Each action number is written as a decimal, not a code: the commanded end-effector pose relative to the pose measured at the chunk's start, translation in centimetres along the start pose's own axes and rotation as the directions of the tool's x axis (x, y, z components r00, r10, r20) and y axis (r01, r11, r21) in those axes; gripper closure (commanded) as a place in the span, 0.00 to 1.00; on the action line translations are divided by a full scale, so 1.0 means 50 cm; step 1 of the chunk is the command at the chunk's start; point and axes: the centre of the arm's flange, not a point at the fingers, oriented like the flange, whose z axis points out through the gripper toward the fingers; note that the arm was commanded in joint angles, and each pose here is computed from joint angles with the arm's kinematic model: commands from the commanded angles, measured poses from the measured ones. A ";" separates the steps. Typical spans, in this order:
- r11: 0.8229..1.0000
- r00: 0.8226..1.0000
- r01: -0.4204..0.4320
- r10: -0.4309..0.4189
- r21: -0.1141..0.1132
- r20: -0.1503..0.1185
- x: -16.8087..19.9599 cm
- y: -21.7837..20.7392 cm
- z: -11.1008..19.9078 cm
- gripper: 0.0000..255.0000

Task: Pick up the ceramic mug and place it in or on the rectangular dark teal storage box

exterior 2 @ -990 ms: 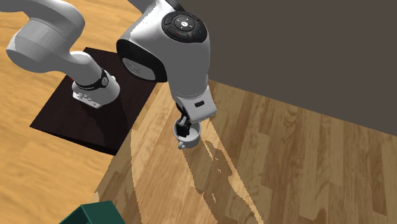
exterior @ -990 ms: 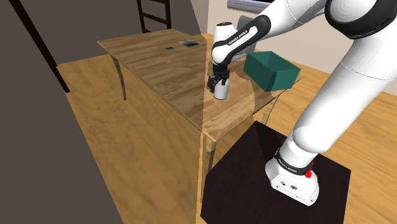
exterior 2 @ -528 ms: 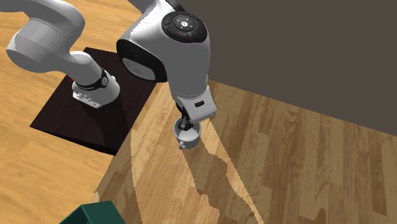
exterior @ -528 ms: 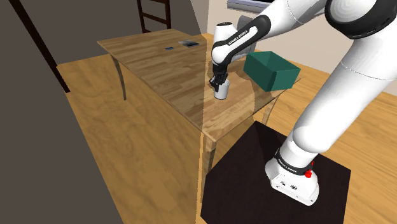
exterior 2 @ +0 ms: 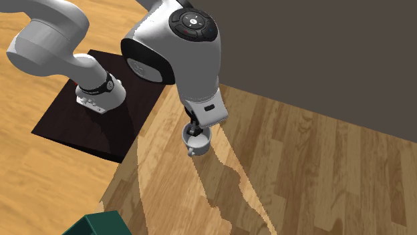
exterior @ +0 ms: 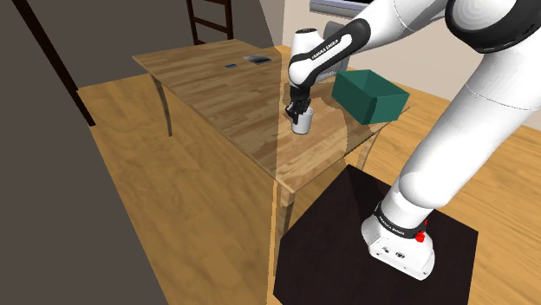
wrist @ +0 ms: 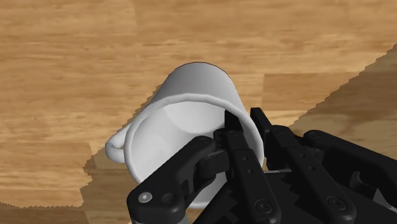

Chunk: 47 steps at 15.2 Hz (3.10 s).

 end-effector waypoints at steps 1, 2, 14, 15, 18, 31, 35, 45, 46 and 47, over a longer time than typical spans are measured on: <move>1.000 1.000 0.000 0.000 0.000 0.000 0.001 0.002 -0.020 1.00; 1.000 1.000 0.000 0.000 0.000 0.000 0.001 0.002 -0.031 1.00; 1.000 1.000 0.000 0.000 0.000 0.000 0.002 0.011 -0.157 1.00; 1.000 1.000 0.000 0.000 0.000 0.000 0.003 0.012 -0.168 1.00; 1.000 1.000 0.000 0.000 0.000 0.000 0.003 0.014 -0.199 1.00; 1.000 1.000 0.000 0.000 0.000 0.000 0.005 0.023 -0.336 1.00; 1.000 1.000 0.000 0.000 0.000 0.000 0.006 0.026 -0.378 1.00; 1.000 1.000 0.000 0.000 0.000 0.000 -0.017 0.186 -0.418 1.00; 1.000 1.000 0.000 0.000 0.000 0.000 -0.020 0.212 -0.418 1.00; 1.000 1.000 0.000 0.000 0.000 0.000 -0.024 0.238 -0.417 1.00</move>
